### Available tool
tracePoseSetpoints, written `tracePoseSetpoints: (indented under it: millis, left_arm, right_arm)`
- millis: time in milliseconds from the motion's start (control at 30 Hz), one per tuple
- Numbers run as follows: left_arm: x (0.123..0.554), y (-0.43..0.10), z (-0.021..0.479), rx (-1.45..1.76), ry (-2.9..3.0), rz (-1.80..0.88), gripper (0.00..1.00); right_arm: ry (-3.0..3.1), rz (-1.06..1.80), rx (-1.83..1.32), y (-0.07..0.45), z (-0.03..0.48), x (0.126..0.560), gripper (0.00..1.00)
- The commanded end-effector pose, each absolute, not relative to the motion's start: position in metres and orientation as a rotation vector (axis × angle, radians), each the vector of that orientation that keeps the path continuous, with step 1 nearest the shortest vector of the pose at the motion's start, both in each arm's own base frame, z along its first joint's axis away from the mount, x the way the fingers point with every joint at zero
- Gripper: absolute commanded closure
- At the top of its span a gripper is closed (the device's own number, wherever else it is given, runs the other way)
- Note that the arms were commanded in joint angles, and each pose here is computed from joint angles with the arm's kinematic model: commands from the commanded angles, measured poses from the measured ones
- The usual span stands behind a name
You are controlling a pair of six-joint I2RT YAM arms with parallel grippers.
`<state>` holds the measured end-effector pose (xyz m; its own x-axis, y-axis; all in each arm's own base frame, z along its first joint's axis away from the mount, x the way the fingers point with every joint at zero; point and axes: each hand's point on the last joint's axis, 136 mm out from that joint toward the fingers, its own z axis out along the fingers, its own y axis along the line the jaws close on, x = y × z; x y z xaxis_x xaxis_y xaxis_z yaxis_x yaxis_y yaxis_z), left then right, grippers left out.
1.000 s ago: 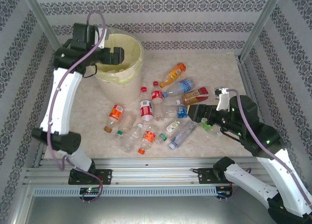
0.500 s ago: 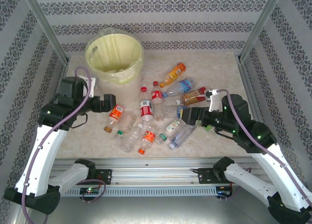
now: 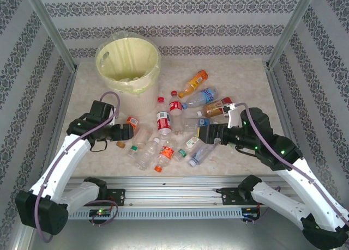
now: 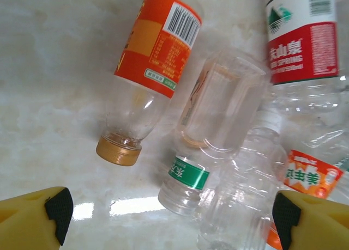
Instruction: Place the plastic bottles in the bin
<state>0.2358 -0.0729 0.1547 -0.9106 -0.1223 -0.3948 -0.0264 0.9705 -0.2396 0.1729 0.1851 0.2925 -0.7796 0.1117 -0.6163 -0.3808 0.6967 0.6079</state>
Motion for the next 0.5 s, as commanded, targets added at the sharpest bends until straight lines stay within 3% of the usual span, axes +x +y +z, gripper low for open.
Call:
tracePoseSetpoints:
  millis: [0,467]
  left_arm:
    - [0.253,-0.076,0.148,-0.123,2.664,-0.313,0.06]
    - [0.283,-0.067,0.097,-0.222,2.76,-0.169,0.18]
  right_arm:
    - [2.252,1.036,-0.206,0.189,0.293,0.17,0.02]
    - [2.264,1.032,-0.211,0.191,0.284,0.17,0.02]
